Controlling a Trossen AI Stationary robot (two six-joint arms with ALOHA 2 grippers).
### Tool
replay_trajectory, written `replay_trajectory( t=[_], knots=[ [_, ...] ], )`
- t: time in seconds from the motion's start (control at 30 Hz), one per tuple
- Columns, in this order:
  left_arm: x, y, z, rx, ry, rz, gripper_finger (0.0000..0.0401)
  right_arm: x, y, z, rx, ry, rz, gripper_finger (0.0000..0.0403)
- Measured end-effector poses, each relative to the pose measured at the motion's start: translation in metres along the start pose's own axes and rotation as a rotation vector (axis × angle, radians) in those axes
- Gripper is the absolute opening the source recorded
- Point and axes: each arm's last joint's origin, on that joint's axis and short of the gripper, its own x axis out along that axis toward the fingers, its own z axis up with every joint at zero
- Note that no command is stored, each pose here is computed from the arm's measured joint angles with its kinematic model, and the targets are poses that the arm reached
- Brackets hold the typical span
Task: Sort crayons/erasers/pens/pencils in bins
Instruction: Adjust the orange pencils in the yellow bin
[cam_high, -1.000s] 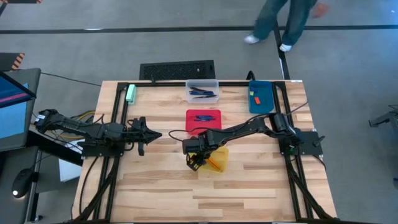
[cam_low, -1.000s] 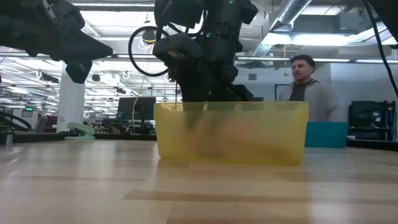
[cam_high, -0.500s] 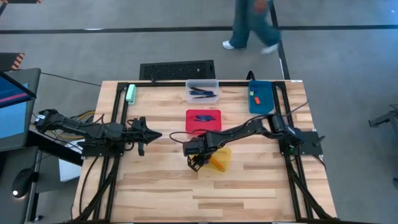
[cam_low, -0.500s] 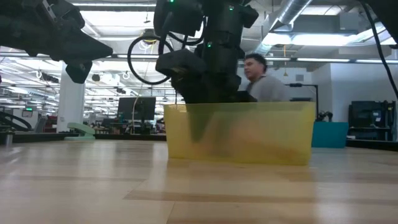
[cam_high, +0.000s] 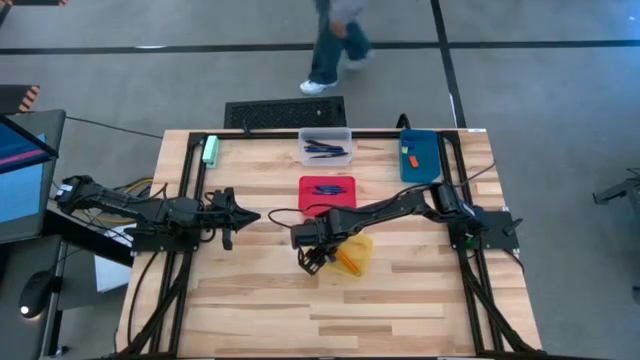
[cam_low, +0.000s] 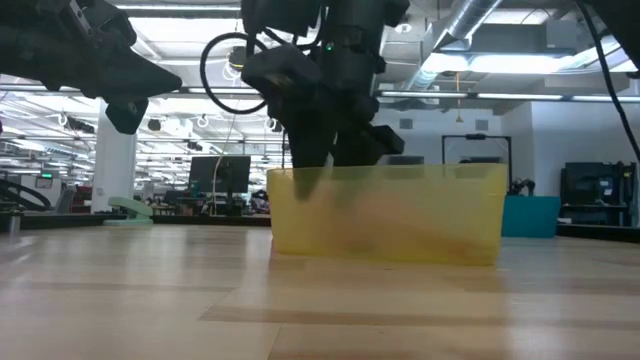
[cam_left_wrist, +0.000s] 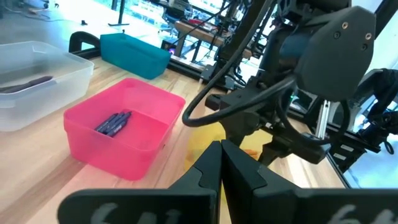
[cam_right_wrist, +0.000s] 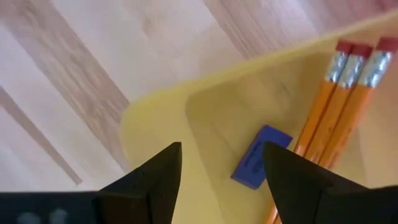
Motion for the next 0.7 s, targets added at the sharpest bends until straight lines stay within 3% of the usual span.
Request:
replay_trajectory(
  t=[0.47,0.7],
  knots=[
    [0.0,0.0,0.0,-0.001,0.005,-0.011,0.0,0.0,0.022,-0.018,-0.107,-0.005,0.06,0.0234],
    [0.0,-0.001,0.0,0.0,0.013,-0.028,0.0,-0.001,0.028,-0.028,-0.101,0.01,0.057,0.0234]
  ],
)
